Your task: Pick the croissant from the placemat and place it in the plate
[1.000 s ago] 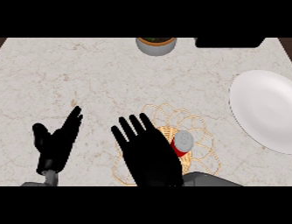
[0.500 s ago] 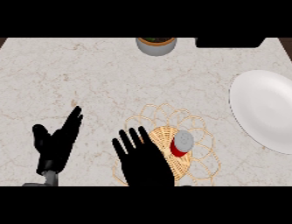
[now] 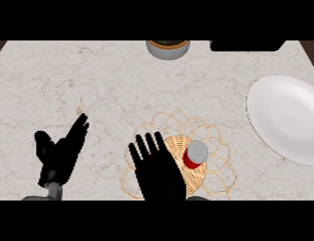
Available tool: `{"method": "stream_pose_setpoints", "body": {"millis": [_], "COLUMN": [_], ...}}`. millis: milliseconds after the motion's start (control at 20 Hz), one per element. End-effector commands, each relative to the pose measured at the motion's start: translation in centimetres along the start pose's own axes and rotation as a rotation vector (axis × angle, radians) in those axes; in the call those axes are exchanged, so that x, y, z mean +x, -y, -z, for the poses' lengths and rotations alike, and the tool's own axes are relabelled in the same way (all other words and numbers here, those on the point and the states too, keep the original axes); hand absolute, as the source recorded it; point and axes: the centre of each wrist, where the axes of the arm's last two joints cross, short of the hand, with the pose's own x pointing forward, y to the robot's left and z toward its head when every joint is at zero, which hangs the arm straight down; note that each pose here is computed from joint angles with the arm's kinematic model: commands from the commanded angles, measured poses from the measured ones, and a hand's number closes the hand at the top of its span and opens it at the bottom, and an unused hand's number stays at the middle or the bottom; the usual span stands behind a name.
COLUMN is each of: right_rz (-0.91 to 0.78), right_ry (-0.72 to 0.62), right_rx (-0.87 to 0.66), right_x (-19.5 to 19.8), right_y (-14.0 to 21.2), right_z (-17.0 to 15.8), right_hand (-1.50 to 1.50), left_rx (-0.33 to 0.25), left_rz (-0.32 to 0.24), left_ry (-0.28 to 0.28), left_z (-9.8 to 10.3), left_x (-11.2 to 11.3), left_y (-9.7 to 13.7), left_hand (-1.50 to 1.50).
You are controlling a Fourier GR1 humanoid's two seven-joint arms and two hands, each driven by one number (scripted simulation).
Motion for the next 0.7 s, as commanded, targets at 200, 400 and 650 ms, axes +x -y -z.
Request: {"method": "stream_pose_setpoints", "body": {"millis": [200,400,650], "right_rz": [-0.026,-0.034,-0.167], "right_ry": [-0.011,-0.013,0.056], "right_rx": [0.053,0.058,0.106], "right_x": [1.0,-1.3,-0.2], "right_y": [-3.0,-2.2,-3.2], "right_z": [0.5,1.9,3.5], "right_hand": [-1.50,-1.50,1.50], "left_rx": [-0.010,-0.001,-0.014], "left_rz": [0.005,-0.005,-0.022], "left_ry": [-0.027,-0.014,-0.039], "left_z": [-0.7,0.1,0.8], "left_x": [-2.0,-1.7,-1.6], "left_y": [0.5,0.3,-0.5], "left_hand": [0.00,0.00,0.00]}}
